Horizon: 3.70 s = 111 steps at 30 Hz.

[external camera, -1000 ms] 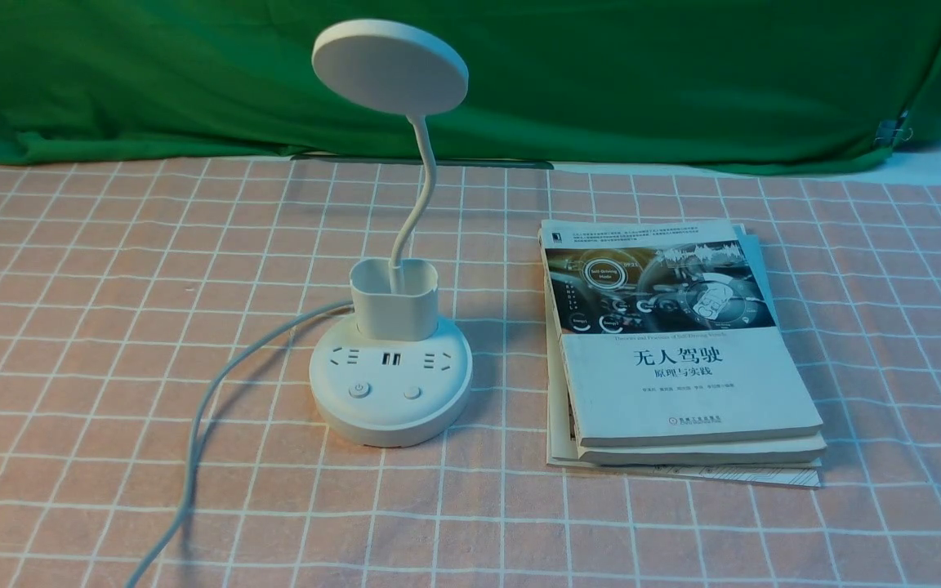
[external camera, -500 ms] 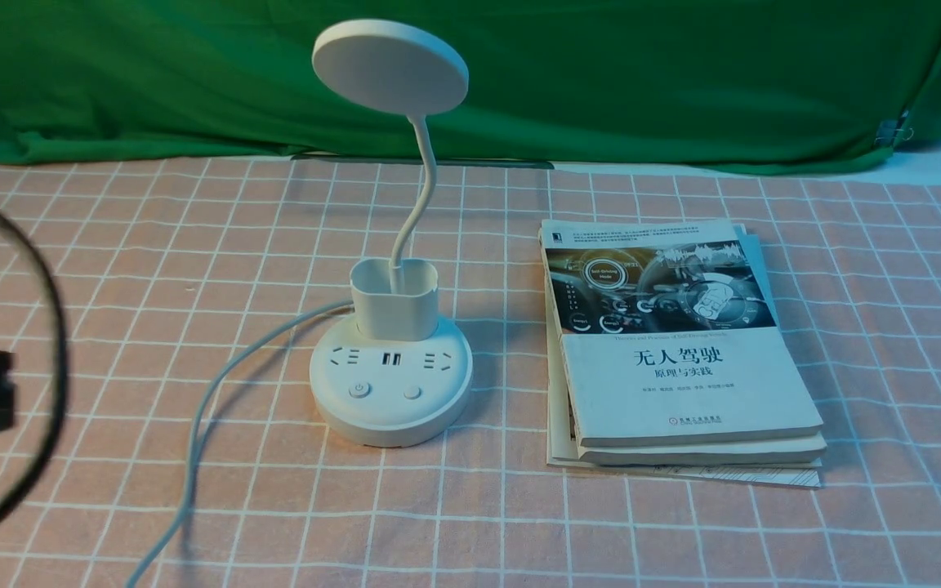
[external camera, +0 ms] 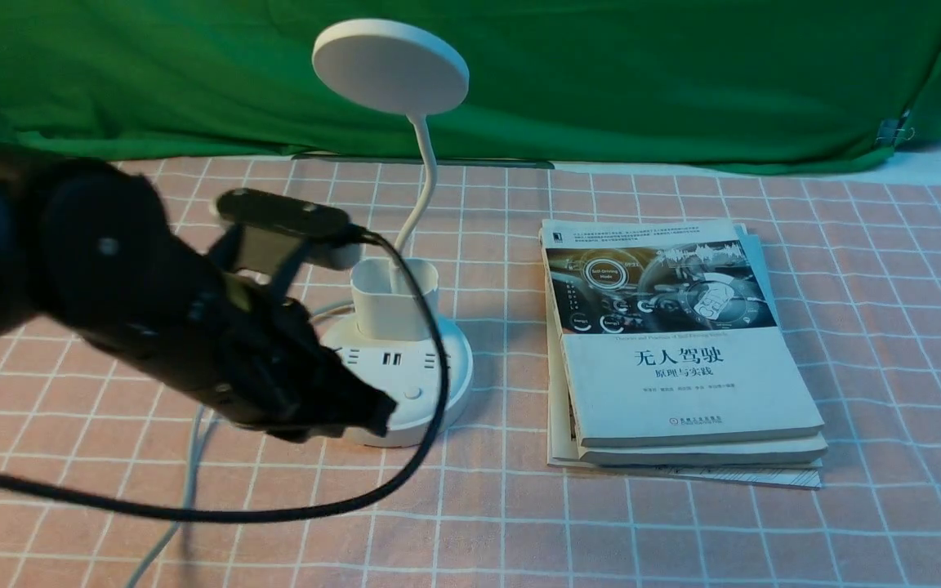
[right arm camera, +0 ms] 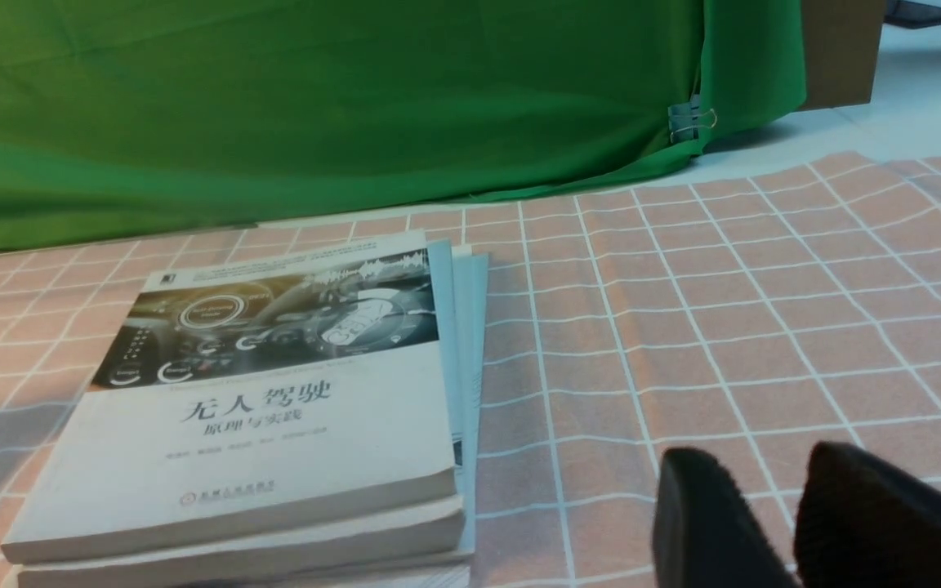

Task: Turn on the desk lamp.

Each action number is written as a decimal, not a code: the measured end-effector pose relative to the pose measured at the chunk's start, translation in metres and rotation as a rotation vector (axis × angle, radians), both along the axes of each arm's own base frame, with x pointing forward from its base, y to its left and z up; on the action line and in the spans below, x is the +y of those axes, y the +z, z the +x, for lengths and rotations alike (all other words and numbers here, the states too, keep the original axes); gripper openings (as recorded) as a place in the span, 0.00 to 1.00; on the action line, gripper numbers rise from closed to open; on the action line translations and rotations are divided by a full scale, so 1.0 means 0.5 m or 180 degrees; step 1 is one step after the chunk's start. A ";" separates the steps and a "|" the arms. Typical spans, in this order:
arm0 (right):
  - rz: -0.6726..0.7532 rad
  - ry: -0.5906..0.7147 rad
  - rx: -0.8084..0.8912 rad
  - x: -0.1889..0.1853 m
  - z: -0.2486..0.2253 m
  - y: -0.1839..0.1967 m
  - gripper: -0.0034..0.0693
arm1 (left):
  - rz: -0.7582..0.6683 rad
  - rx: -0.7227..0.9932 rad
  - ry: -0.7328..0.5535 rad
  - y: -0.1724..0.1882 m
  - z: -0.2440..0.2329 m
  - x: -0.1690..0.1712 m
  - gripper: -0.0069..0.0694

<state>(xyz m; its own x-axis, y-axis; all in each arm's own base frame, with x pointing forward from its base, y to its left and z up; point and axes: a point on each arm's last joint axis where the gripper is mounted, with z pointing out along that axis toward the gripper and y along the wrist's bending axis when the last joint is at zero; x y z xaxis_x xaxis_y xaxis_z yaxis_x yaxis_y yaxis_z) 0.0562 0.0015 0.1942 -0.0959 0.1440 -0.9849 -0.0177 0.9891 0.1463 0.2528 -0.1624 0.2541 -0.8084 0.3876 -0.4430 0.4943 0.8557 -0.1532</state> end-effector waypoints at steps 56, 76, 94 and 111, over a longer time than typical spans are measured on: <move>-0.0003 0.0000 0.0000 0.000 0.000 0.000 0.37 | -0.0588 -0.0798 0.0555 0.037 -0.042 0.039 0.12; 0.0000 0.0000 0.0000 0.000 0.000 0.000 0.37 | -0.0954 -0.1883 0.0400 0.138 -0.191 0.136 0.12; 0.0000 0.0000 0.0000 0.000 0.000 0.000 0.37 | -0.1049 -0.3728 0.1660 -0.052 -0.370 0.313 0.12; 0.0000 0.0000 -0.0002 0.000 0.000 0.000 0.37 | -0.0547 -0.3094 0.2085 -0.124 -0.394 0.328 0.12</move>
